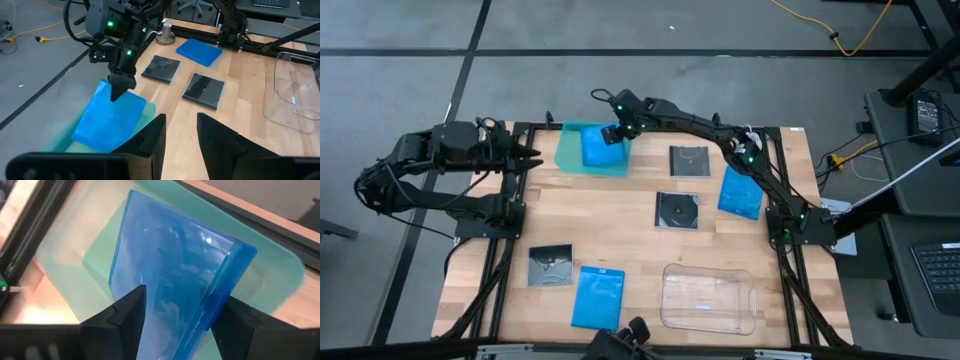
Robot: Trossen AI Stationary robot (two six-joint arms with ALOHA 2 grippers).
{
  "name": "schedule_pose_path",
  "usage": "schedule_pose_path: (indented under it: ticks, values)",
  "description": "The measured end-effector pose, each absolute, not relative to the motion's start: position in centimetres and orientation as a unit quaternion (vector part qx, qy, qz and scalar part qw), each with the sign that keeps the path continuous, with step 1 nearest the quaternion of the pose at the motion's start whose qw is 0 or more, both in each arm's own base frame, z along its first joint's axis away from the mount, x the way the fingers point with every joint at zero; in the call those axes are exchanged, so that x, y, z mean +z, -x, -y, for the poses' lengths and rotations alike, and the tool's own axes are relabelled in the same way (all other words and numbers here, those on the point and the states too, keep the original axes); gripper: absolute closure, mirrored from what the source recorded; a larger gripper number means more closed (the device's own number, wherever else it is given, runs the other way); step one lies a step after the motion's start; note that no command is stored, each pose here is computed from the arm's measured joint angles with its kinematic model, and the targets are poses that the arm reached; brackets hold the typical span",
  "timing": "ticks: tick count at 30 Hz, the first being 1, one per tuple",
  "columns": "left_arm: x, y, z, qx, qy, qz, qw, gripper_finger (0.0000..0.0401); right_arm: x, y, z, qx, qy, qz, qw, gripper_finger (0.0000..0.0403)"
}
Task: Pick & place jewel cases by type
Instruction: Put the top left dark blue CD case into the light blue bin
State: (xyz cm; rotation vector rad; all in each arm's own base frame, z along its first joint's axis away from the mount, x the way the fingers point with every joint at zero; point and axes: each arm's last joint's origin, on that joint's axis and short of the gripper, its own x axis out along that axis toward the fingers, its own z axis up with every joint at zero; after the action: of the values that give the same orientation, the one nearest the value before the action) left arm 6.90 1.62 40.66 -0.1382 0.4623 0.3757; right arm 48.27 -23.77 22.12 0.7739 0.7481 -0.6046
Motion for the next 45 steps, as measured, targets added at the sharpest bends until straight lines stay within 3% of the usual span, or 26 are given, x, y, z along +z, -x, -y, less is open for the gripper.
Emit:
schedule_pose_path:
  ticks: [7, 35, 45]
  values:
    - [40.7, -6.9, -1.6, 0.187, 0.07, -0.227, 0.953, 0.0299, 22.4, -48.9, 23.4, -0.277, -0.365, -0.33, 0.825, 0.0201]
    - [41.1, -7.1, -1.7, 0.197, 0.075, -0.201, 0.957, 0.0299, 21.6, -48.2, 22.2, -0.305, -0.299, -0.406, 0.808, 0.0201]
    - [41.1, -7.2, -1.8, 0.21, 0.071, -0.203, 0.954, 0.0299, 21.9, -48.8, 22.0, -0.265, -0.306, -0.387, 0.828, 0.0201]
